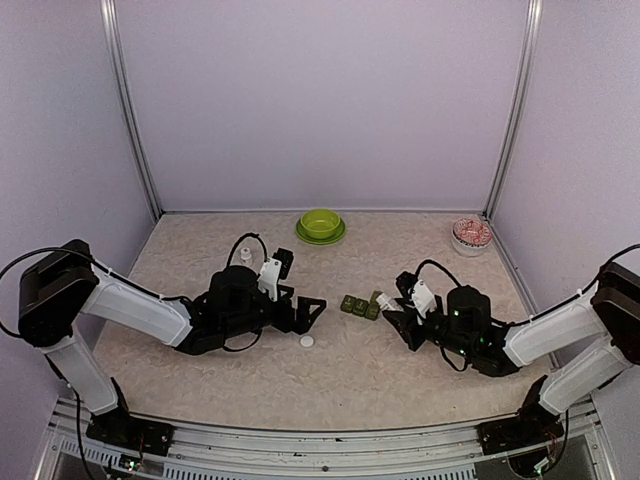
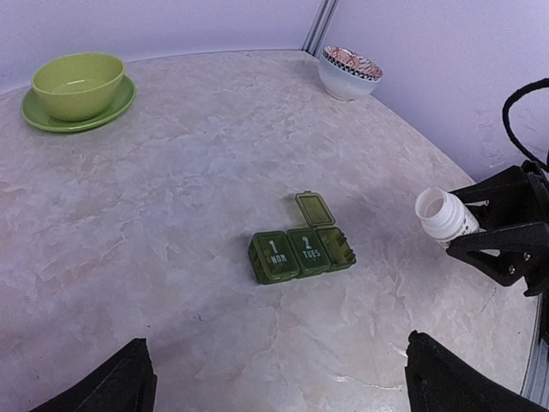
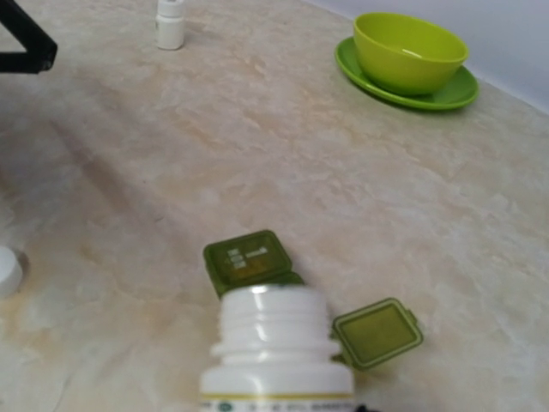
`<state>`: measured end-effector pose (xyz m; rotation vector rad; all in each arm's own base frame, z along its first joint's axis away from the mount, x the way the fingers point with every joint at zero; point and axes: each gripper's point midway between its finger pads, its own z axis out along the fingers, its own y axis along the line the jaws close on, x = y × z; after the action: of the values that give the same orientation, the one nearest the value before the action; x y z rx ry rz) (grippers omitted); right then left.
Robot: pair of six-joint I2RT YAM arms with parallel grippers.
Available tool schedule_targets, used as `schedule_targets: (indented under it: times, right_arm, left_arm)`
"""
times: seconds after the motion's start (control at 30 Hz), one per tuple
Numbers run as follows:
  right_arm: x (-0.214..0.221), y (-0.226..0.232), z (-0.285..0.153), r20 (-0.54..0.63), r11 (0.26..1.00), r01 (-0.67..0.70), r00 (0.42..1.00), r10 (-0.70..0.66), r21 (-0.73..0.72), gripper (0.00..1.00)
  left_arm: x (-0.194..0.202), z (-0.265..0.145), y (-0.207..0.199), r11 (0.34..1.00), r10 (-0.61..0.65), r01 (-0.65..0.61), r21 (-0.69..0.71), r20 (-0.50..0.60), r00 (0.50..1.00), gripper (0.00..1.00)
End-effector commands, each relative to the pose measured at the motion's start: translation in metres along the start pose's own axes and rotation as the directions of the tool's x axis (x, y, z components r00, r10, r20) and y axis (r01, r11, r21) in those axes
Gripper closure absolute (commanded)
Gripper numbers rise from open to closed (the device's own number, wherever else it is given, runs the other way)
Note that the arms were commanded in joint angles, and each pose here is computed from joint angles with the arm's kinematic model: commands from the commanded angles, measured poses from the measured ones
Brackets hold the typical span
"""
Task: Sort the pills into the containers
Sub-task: Pour the pill into the compartment of the pill container.
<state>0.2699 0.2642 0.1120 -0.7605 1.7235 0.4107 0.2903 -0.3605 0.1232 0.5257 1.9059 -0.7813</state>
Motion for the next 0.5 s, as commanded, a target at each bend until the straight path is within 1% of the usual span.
schedule_targets:
  times: [0.0, 0.47]
  right_arm:
    - [-0.017, -0.004, 0.008, 0.051, 1.000, -0.022, 0.998, 0.021, 0.004, 0.76]
    - [-0.001, -0.010, 0.019, 0.016, 0.999, -0.041, 0.999, 0.041, 0.014, 0.76]
  left_arm:
    - [-0.011, -0.004, 0.000, 1.000, -0.012, 0.011, 0.011, 0.036, 0.999, 0.01]
    - [-0.011, -0.004, 0.001, 1.000, -0.013, 0.012, 0.010, 0.035, 0.999, 0.01]
